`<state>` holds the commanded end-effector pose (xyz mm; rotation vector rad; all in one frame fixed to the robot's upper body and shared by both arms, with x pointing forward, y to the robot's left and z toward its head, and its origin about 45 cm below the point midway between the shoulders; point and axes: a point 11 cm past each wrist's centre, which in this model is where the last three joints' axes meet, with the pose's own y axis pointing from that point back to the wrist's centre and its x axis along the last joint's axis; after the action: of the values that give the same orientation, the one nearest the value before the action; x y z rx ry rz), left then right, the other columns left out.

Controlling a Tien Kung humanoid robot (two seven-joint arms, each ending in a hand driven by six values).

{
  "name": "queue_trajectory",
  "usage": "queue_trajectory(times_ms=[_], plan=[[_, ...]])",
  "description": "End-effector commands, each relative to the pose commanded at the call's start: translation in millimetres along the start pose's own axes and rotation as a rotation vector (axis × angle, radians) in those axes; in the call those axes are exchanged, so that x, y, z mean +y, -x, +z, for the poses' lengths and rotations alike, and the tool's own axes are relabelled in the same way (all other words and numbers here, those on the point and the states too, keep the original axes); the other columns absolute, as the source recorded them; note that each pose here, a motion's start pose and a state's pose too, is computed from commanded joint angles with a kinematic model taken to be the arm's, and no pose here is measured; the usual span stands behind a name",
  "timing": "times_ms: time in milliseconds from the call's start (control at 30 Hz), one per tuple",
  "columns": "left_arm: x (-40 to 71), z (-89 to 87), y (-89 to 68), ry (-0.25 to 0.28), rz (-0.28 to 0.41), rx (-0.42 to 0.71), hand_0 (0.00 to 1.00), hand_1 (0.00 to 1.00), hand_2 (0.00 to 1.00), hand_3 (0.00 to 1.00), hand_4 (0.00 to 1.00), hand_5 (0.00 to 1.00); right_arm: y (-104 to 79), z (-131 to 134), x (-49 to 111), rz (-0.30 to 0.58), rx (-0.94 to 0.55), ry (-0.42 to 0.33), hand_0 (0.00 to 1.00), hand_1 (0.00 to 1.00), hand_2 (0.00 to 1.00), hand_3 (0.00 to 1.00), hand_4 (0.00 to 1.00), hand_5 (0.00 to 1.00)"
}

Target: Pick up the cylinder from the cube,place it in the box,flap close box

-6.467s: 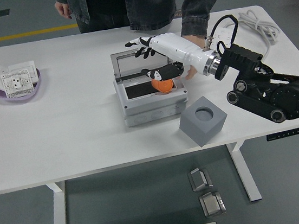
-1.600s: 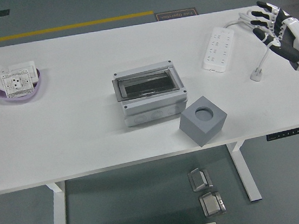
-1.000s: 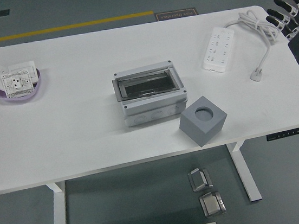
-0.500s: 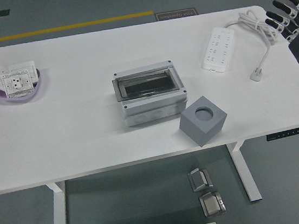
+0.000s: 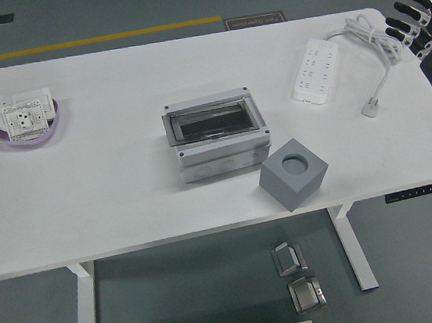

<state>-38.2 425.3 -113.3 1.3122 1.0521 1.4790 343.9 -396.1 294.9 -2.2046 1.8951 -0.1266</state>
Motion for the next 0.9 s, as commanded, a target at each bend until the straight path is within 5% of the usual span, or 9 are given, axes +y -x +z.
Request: queue_trajectory(times_ms=[900], plan=[[0.2,7.5,-12.1,0.008,0.023,-0.014,0.642,0.633,0.551,0.587,0.611,0.246,8.6,-2.3,-7.4,-0.020,0.045,-0.005,0.877,0.795,0.850,0.850,0.825,0.576]])
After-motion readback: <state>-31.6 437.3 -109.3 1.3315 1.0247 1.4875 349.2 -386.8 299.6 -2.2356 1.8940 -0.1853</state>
